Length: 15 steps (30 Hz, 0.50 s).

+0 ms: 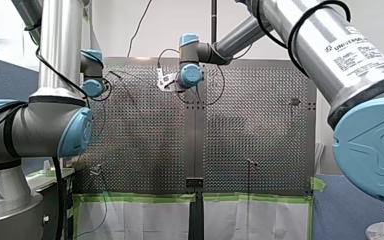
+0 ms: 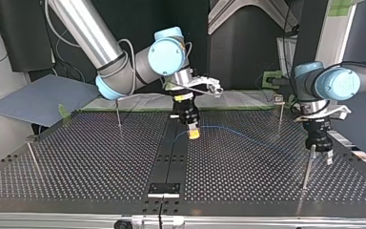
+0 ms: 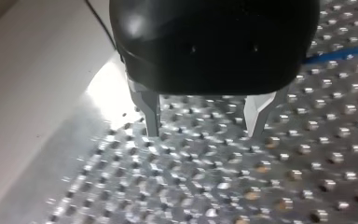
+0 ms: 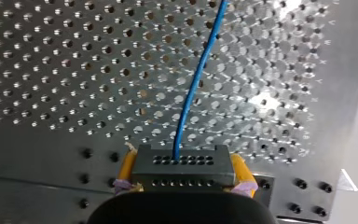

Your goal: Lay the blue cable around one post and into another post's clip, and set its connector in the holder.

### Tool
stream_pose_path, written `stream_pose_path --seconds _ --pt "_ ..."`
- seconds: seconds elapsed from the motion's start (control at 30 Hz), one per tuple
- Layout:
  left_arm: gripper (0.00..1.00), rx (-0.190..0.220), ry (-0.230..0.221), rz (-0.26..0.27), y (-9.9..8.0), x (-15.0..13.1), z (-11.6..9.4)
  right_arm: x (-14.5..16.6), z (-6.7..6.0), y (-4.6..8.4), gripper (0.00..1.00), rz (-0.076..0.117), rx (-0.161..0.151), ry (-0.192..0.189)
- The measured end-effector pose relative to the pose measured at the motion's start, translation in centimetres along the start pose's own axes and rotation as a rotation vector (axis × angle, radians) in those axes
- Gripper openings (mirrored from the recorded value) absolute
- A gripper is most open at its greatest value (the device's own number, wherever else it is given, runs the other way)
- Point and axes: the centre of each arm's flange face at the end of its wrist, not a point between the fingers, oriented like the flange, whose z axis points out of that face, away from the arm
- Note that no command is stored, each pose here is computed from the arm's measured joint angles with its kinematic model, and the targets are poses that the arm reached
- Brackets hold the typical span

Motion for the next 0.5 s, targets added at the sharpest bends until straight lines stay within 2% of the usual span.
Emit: stream_pose_path --seconds 0.17,0.5 --pt "0.90 -0.001 0.006 -0.006 0.1 0.4 0.0 -1.7 -0.2 0.3 0.00 0.000 -0.008 -0.018" --pt "0.90 -0.020 0.010 -0.009 0.6 0.8 0.1 -5.1 -0.4 1.8 0.00 0.025 -0.046 -0.024"
